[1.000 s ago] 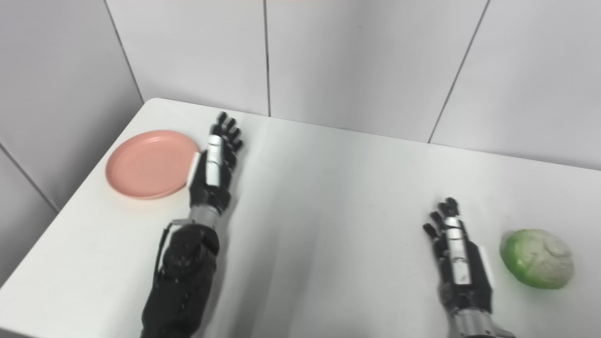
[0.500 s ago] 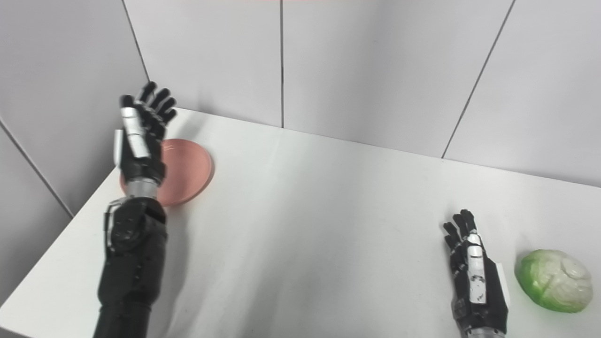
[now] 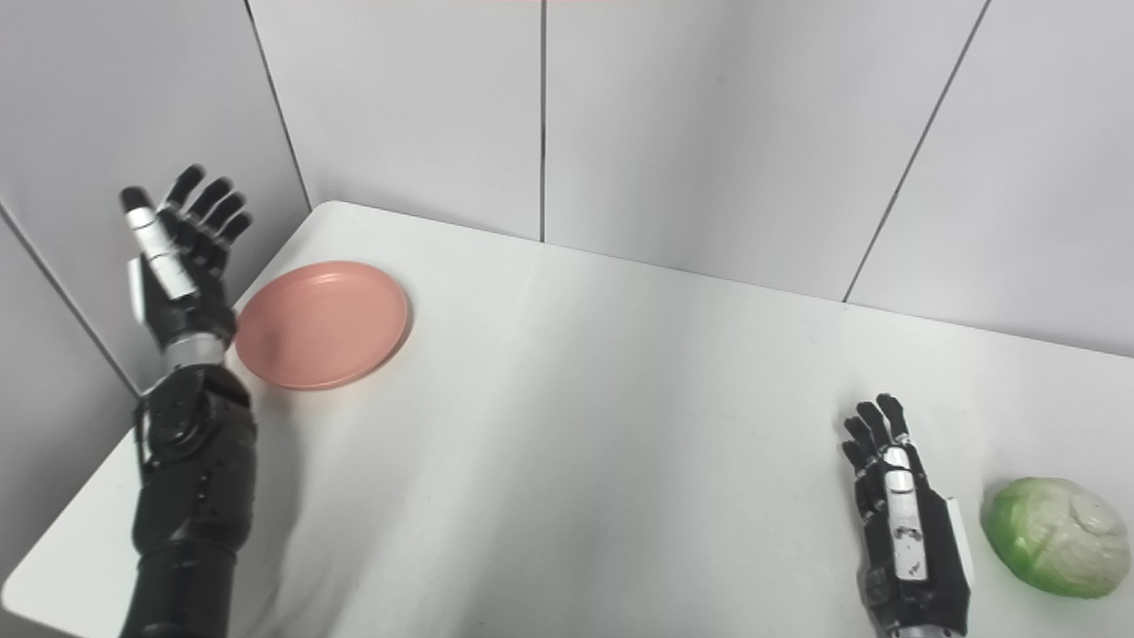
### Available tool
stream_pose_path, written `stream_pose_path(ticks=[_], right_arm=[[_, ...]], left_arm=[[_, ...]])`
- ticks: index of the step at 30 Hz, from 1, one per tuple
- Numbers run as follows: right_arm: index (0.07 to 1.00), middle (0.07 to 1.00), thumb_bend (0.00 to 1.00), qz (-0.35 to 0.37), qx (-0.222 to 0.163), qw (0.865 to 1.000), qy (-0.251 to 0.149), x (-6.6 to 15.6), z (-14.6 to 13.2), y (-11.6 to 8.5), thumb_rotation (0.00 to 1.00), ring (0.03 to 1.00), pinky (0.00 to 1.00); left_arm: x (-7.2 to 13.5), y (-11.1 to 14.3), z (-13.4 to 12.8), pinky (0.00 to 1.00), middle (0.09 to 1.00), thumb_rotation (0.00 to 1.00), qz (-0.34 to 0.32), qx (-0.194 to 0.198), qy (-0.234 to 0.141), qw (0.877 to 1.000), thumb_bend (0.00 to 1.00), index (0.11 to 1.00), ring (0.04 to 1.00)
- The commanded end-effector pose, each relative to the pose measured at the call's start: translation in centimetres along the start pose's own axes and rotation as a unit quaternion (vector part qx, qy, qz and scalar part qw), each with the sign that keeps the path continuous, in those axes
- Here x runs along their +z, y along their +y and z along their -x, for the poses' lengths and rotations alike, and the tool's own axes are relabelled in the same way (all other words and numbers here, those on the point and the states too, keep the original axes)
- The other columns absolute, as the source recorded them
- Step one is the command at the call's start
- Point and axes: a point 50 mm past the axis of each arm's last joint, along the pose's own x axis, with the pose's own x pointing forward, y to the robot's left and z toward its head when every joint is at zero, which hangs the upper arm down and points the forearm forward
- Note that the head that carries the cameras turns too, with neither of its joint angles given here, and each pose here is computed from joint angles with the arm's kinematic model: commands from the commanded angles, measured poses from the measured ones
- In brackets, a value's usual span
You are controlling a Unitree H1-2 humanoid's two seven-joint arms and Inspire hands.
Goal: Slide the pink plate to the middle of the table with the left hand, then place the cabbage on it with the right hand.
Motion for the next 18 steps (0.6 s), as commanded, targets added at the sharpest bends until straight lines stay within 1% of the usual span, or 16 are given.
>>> stream_pose_path(ticks=[1,3,6,11,15,17,18], right_arm=[[0.970,0.953,0.61,0.015,0.017,0.998,-0.051,1.5,-0.6,0.2,0.83,0.951,0.99],[0.975,0.956,0.57,0.013,0.018,0.998,-0.056,1.6,-0.6,0.3,0.83,0.951,1.00],[0.978,0.961,0.53,0.018,0.019,0.998,-0.058,1.7,-0.5,0.4,0.85,0.956,1.00],[0.984,0.968,0.52,0.025,0.022,0.998,-0.059,1.7,-0.5,0.5,0.86,0.969,1.00],[0.983,0.969,0.51,0.029,0.024,0.997,-0.061,1.7,-0.6,0.6,0.86,0.971,1.00],[0.987,0.972,0.53,0.029,0.030,0.997,-0.064,1.8,-0.6,0.6,0.85,0.977,1.00],[0.986,0.971,0.53,0.030,0.033,0.997,-0.065,1.9,-0.6,0.6,0.85,0.978,1.00]], left_arm=[[2.2,-0.2,-1.7,0.73,0.707,1.00,0.001,-0.013,-0.050,0.999,0.85,0.716,0.718],[1.9,0.2,-1.9,0.72,0.711,1.00,-0.004,-0.011,-0.044,0.999,0.86,0.719,0.719],[1.5,0.8,-2.1,0.72,0.719,1.00,-0.008,-0.005,-0.030,0.999,0.86,0.731,0.724],[0.7,1.4,-2.2,0.74,0.742,0.99,-0.001,-0.004,-0.015,1.000,0.86,0.755,0.752],[0.3,1.9,-2.3,0.79,0.776,1.00,-0.021,-0.019,-0.004,1.000,0.86,0.786,0.792],[0.1,2.2,-2.3,0.86,0.829,1.00,-0.036,-0.032,0.004,0.999,0.85,0.834,0.852],[0.0,2.3,-2.3,0.87,0.840,1.00,-0.040,-0.038,0.009,0.998,0.85,0.845,0.864]])
